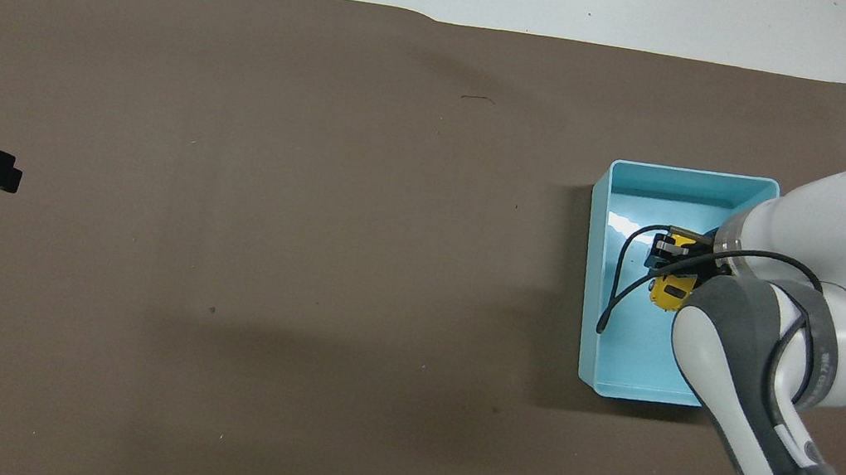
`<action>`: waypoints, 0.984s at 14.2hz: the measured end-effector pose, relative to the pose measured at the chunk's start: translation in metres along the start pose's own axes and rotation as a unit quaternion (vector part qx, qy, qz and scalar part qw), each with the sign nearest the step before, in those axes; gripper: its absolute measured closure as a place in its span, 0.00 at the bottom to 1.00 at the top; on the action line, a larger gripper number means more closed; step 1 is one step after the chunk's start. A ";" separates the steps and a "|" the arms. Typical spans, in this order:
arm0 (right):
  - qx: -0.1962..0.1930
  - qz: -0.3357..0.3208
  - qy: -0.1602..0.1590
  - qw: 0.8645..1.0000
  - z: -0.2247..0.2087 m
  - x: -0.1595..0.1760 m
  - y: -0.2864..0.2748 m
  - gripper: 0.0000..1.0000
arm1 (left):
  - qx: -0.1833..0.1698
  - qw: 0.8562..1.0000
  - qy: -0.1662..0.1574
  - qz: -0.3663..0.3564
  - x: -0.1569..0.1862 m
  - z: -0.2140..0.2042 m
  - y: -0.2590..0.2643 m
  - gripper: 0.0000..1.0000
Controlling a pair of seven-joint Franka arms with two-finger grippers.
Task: Wind up and store yellow beetle car
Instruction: 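Lift the car with the right gripper and carry it over the box, then lower the car into the blue box and open the right gripper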
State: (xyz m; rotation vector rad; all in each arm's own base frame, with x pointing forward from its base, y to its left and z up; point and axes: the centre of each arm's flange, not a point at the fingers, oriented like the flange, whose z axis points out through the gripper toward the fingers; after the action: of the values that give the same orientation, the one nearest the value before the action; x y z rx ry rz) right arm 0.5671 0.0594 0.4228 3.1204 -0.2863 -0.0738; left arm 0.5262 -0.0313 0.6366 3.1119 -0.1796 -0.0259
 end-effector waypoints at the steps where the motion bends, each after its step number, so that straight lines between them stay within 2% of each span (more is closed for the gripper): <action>1: 0.000 -0.020 -0.002 1.000 0.006 -0.002 0.006 0.48 | 0.000 1.000 0.000 0.000 0.000 0.000 0.000 0.00; 4: -0.001 -0.050 -0.005 0.999 0.033 -0.009 0.016 0.48 | 0.000 1.000 0.000 0.000 0.000 0.000 0.000 0.00; 10: 0.004 -0.091 0.020 0.996 0.098 -0.028 0.040 0.48 | 0.000 1.000 0.000 0.000 0.000 0.000 0.000 0.00; 13: 0.004 -0.097 0.021 0.995 0.123 -0.037 0.044 0.48 | 0.000 1.000 0.000 0.000 0.000 0.000 0.000 0.00; 14: 0.004 -0.098 0.019 0.995 0.127 -0.037 0.044 0.39 | 0.000 1.000 0.000 0.000 0.000 0.000 0.000 0.00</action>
State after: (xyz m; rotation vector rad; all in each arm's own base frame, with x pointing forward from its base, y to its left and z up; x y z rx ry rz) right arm 0.5165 0.0226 0.2981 3.1428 0.0194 -0.0134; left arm 0.5262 -0.0313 0.6366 3.1119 -0.1796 -0.0260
